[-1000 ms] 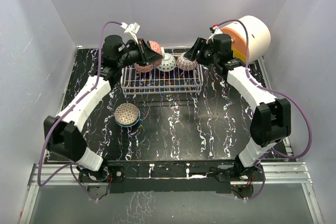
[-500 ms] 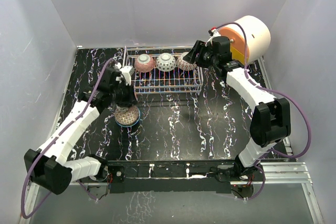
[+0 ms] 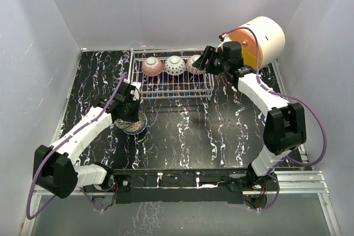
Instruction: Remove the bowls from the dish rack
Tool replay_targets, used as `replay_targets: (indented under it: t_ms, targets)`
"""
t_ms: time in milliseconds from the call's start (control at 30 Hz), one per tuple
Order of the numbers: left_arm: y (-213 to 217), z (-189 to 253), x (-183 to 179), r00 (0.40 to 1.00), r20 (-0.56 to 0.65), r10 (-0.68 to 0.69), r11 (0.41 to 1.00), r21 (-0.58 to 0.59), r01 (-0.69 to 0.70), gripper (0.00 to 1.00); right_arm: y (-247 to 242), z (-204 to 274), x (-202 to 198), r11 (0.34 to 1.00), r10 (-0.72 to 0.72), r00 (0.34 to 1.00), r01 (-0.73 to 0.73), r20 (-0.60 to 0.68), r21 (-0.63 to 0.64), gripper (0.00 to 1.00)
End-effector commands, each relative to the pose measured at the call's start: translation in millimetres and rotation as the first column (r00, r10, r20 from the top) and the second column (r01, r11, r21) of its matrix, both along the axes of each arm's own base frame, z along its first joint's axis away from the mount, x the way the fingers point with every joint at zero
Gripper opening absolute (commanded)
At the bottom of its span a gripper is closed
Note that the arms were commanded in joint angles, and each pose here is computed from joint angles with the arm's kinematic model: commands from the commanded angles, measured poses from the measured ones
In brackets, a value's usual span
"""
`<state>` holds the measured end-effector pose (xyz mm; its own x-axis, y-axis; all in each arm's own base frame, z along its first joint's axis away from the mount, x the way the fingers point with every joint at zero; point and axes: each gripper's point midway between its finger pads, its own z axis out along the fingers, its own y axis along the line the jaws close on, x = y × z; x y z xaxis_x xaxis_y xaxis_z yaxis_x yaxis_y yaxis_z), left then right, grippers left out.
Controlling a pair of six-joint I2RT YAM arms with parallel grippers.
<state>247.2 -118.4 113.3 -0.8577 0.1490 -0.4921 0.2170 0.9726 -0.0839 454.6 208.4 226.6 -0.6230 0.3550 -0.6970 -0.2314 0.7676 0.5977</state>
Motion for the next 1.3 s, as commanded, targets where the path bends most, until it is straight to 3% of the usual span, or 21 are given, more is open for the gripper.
replay_targets:
  t_ms: [0, 500, 1267]
  targets:
    - [-2.1, 11.0, 7.0, 0.999, 0.042, -0.006, 1.0, 0.022, 0.005, 0.0, -0.2, 24.7, 5.1, 1.0, 0.0, 0.996, -0.002, 0.088, 0.017, 0.59]
    - [-4.8, 2.6, 4.1, 1.0, 0.019, -0.021, 0.972, 0.233, 0.016, 0.0, -2.5, 20.1, 2.8, 1.0, -0.004, 0.997, 0.003, 0.083, 0.006, 0.6]
    - [-12.9, -18.2, -11.7, 0.991, -0.097, -0.093, 0.903, 0.412, 0.125, 0.0, -4.4, 17.1, 5.9, 1.0, 0.0, 0.997, 0.0, 0.08, -0.003, 0.6]
